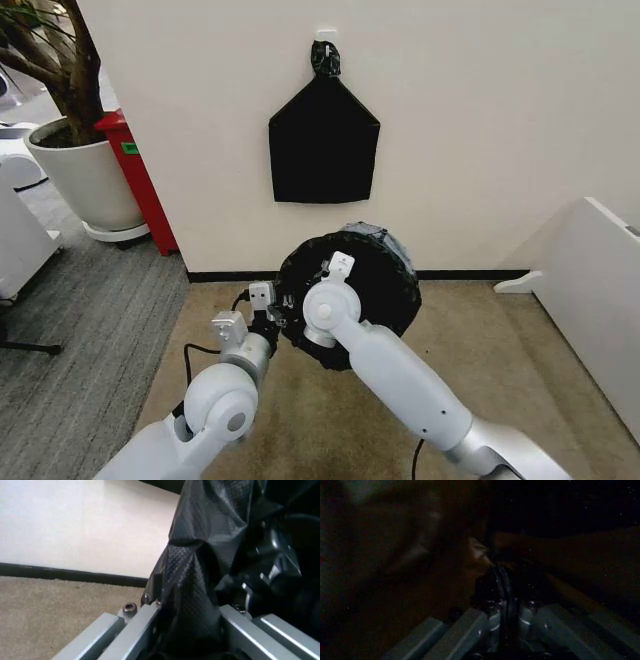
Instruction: Place the garbage bag over the trash bin.
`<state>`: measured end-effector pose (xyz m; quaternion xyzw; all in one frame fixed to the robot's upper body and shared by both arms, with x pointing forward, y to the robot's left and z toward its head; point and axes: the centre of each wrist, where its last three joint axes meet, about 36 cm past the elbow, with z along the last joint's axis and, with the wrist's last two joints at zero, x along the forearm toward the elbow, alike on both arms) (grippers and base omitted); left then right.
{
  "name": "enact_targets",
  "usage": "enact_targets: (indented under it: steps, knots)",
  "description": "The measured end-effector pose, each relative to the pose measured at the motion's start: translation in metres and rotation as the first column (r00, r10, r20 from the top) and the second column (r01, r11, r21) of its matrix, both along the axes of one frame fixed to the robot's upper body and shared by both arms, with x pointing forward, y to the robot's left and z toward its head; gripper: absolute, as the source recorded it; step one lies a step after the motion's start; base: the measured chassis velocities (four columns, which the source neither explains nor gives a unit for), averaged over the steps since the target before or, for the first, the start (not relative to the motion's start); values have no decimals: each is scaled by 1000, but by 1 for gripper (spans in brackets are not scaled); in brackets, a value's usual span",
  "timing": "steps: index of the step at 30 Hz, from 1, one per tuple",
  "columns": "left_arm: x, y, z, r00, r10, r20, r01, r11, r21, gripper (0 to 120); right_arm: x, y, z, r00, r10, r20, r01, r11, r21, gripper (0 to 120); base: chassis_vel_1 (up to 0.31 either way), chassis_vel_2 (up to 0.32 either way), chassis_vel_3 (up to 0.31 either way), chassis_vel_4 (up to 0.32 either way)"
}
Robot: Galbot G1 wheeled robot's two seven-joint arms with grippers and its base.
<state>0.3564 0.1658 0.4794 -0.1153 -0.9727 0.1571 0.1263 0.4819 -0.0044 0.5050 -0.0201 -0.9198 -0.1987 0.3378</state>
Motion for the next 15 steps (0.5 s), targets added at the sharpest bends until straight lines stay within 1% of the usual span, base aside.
enact_targets:
  steps: [4,7,12,15]
  knots:
    - [2,2,2,1000,2,4,-2,1000,-1,0,3,-4,-7,1000,-10,-27,9,1000,-16,0,0,0,0,0]
    - [3,4,5,1000,4,10,-4,1000,-6,0,13,-9,-24,997,-36,-63,34,999,-33,0,0,0,0,0]
    - [0,5,7,1000,2,11,-1,1000,-7,0,27,-15,-42,997,-60,-55,58,997,-49,0,0,0,0,0]
    - [-2,6,7,1000,-1,10,1,1000,-7,0,30,-16,-45,997,-65,-42,63,997,-50,0,0,0,0,0]
